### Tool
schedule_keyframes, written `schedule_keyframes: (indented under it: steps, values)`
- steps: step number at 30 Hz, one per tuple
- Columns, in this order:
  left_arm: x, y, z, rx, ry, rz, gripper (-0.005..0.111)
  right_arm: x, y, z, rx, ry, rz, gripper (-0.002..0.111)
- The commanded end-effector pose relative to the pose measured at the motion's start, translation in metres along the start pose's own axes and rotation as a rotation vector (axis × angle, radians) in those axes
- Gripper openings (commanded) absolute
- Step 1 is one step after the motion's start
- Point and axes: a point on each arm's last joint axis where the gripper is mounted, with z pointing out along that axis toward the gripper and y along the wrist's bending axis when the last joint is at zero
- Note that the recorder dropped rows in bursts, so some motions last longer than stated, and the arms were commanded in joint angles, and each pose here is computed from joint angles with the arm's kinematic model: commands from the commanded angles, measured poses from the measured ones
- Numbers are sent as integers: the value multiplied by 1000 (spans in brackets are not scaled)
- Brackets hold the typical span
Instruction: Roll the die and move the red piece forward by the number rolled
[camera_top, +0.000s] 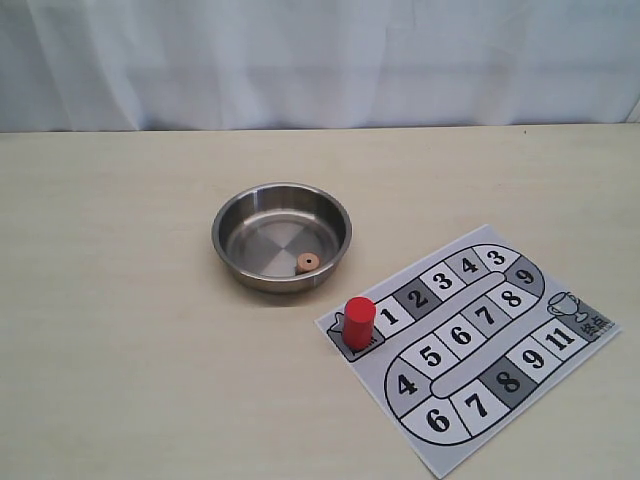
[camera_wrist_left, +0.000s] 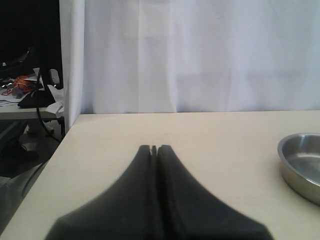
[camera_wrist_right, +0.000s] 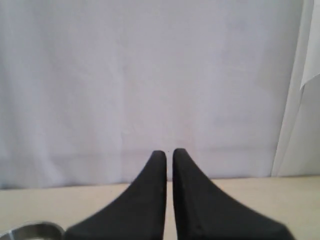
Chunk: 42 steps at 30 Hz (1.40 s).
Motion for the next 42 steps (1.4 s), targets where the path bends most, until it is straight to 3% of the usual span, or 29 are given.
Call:
schedule_keyframes:
  steps: [1, 5, 7, 9, 14, 20, 35, 42]
  values:
    - [-3, 0, 0, 1, -17, -3, 0, -16, 0, 30, -5, 195, -42, 4]
    - [-3, 0, 0, 1, -17, -3, 0, -25, 4, 77, -53, 349, -23, 4]
    - [-3, 0, 0, 1, -17, -3, 0, -22, 11, 93, -132, 392, -86, 4]
    - [-3, 0, 0, 1, -17, -3, 0, -12, 25, 113, -287, 493, -272, 6]
    - [-3, 0, 0, 1, -15, -3, 0, 18, 66, 160, -492, 664, -332, 33]
    - [-3, 0, 0, 1, -15, -3, 0, 44, 105, 204, -595, 779, -348, 45]
    - [-3, 0, 0, 1, -17, -3, 0, 96, 184, 285, -681, 1016, -313, 45]
    - [-3, 0, 0, 1, -17, -3, 0, 123, 203, 314, -674, 1058, -289, 45]
